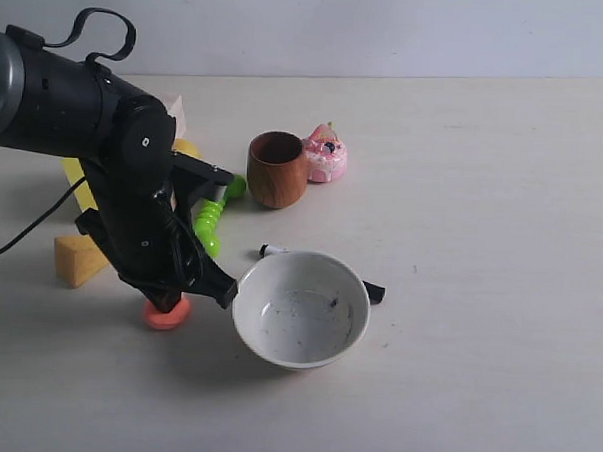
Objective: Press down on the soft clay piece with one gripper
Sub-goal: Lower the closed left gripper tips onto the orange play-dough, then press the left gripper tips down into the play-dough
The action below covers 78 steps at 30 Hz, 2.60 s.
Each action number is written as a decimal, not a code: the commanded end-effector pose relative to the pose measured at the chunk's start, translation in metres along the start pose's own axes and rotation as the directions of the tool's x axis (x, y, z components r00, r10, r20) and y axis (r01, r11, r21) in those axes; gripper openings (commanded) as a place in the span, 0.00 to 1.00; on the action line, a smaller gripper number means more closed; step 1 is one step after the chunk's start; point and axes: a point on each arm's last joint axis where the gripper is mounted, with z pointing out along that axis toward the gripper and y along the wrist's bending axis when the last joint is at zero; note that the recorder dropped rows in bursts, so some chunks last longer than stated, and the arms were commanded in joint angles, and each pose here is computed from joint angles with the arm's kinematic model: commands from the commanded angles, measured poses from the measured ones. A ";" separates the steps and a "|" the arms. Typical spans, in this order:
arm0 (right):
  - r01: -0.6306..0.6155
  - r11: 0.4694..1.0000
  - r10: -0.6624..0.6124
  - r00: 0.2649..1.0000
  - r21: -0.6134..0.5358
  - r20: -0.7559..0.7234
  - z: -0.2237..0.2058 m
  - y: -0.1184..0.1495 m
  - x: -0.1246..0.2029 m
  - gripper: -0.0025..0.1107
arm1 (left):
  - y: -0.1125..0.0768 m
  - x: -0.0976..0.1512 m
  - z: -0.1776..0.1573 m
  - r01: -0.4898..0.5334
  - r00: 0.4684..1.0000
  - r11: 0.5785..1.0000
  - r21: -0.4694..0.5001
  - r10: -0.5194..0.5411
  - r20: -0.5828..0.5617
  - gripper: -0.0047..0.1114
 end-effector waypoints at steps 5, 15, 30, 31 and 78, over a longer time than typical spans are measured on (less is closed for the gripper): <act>0.002 1.000 -0.003 1.000 0.004 0.015 0.000 0.000 0.000 0.04 | 0.000 0.015 0.030 0.003 0.997 1.000 -0.010 -0.004 -0.080 0.04; 0.002 1.000 -0.003 1.000 0.004 0.015 0.000 0.000 0.000 0.04 | 0.000 0.016 0.031 0.011 0.997 1.000 -0.010 -0.012 -0.076 0.04; 0.002 1.000 -0.003 1.000 0.004 0.015 0.000 0.000 0.000 0.04 | 0.001 0.020 0.029 0.017 0.997 1.000 -0.009 -0.018 -0.071 0.04; 0.002 1.000 -0.003 1.000 0.004 0.015 0.000 0.000 0.000 0.04 | 0.001 0.020 0.027 0.017 0.998 1.000 -0.009 -0.018 -0.067 0.04; 0.002 1.000 -0.003 1.000 0.004 0.015 0.000 0.000 0.000 0.04 | 0.000 0.003 -0.007 0.013 0.998 1.000 -0.005 -0.013 0.054 0.04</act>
